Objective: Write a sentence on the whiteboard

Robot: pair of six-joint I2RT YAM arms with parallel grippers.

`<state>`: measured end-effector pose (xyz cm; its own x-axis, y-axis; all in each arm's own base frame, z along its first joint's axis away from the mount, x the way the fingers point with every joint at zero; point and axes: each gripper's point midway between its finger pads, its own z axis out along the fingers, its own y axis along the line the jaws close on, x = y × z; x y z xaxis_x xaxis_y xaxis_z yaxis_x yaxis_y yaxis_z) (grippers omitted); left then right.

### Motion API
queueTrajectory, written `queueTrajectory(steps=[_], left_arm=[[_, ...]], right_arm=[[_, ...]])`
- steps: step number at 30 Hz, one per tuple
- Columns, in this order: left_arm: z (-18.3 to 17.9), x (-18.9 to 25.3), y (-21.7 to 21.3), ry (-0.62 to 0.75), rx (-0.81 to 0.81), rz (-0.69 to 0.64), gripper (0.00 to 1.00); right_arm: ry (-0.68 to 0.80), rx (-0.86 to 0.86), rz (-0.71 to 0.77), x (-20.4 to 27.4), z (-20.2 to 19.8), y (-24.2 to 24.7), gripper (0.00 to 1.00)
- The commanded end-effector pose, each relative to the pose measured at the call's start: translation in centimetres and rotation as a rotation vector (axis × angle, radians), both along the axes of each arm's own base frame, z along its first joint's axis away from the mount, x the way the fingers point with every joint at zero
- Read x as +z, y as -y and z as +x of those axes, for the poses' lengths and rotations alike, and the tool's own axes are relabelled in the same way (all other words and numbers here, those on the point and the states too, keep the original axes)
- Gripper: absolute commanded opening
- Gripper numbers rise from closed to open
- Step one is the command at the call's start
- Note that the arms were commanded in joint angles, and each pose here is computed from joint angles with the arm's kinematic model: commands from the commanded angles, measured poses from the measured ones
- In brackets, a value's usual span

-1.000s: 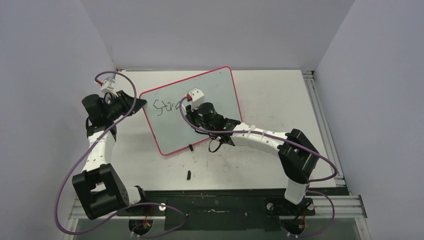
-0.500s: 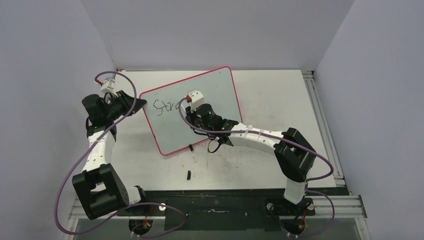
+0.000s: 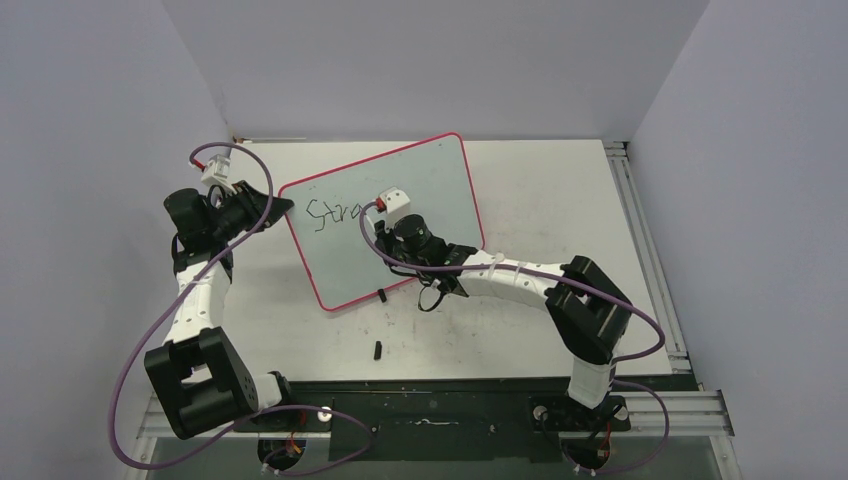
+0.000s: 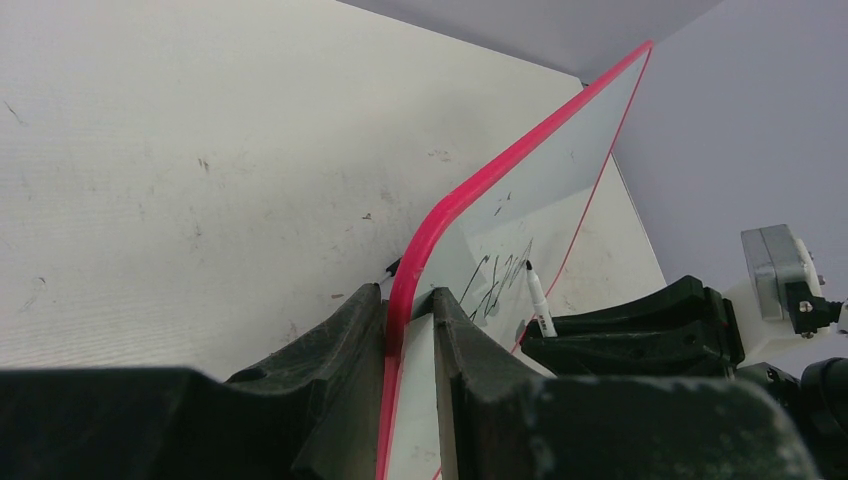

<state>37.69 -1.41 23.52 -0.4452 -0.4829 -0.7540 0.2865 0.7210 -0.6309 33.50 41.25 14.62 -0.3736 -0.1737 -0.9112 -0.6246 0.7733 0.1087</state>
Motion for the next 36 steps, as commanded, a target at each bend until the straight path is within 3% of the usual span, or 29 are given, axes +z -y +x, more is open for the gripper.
queueTrajectory(steps=[1,36], left_arm=[[-0.2,1.6,0.0,0.055,-0.001,0.028,0.20],[-0.2,1.5,-0.1,0.054,0.002,0.030,0.20]], right_arm=[[0.009,-0.025,0.025,0.7,-0.1,0.2,0.05],[0.004,-0.117,0.044,2.3,3.0,0.1,0.05]])
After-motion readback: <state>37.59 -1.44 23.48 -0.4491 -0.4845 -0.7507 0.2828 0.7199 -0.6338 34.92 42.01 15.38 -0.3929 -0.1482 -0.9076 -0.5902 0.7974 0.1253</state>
